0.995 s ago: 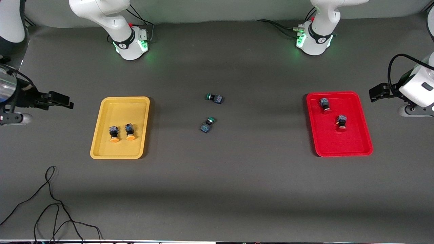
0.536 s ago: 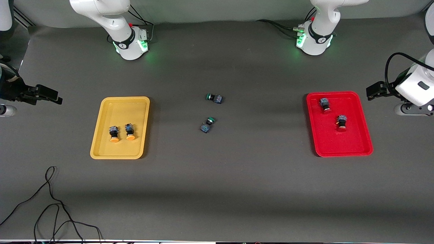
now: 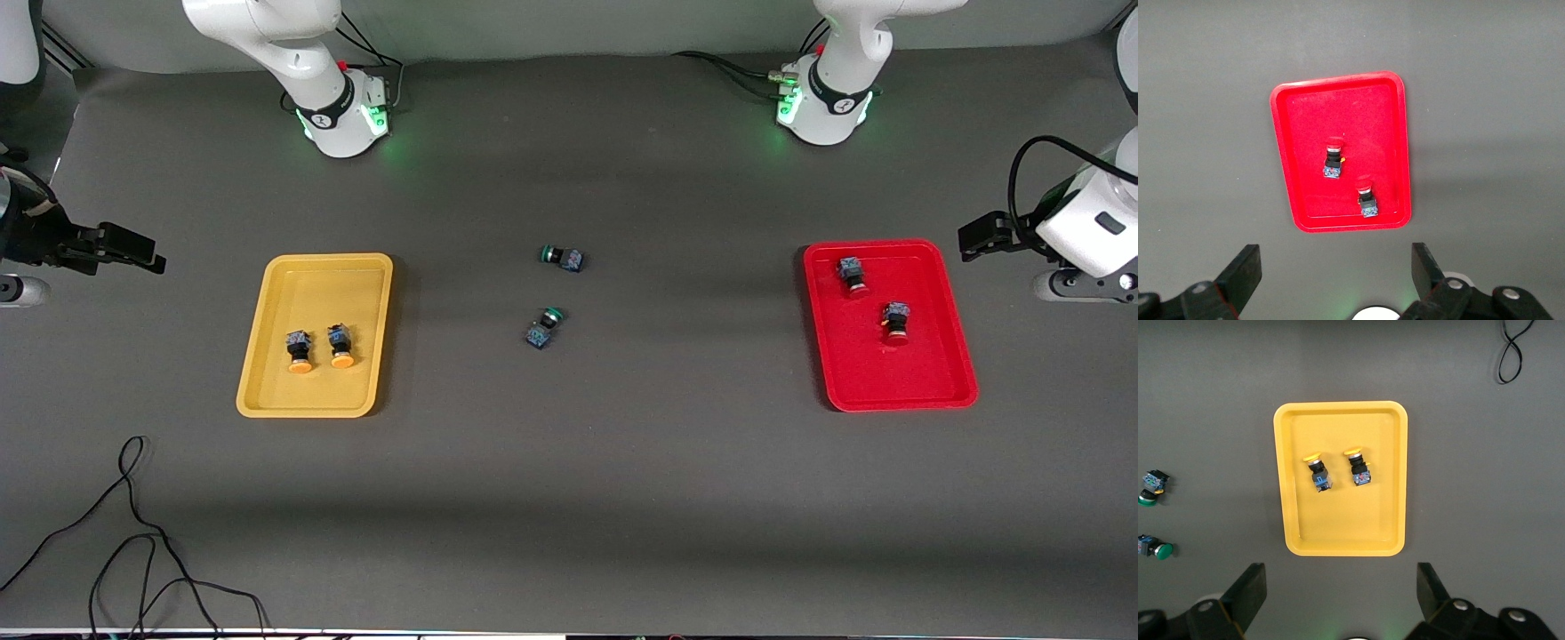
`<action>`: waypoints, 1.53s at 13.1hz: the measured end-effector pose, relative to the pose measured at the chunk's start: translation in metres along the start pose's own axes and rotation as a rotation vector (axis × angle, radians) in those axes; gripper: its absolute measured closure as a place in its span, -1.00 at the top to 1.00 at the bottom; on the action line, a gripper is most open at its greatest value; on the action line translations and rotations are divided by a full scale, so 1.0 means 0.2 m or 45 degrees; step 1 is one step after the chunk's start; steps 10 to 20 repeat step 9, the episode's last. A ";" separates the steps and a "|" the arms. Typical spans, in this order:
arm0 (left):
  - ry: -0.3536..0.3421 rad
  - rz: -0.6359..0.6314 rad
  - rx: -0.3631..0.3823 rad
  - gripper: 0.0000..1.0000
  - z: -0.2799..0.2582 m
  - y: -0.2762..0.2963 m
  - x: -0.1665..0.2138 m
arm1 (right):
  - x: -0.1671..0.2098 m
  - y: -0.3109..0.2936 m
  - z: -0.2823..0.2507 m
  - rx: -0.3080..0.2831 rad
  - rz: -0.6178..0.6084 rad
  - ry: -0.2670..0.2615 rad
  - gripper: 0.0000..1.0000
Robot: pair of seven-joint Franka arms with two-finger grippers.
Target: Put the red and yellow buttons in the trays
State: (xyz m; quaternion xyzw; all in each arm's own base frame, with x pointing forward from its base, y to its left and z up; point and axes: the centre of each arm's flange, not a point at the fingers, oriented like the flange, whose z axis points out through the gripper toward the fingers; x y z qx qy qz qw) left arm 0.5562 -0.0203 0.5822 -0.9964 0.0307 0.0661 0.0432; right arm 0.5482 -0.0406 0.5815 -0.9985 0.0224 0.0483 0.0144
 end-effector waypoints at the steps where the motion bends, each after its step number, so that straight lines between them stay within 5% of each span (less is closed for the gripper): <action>1: 0.006 -0.001 0.000 1.00 -0.01 0.00 0.00 | 0.00 0.01 0.00 -0.015 0.001 -0.002 1.00; 20: 0.009 -0.016 -0.001 1.00 -0.07 -0.03 -0.01 | 0.00 -0.03 0.00 -0.028 -0.015 0.000 1.00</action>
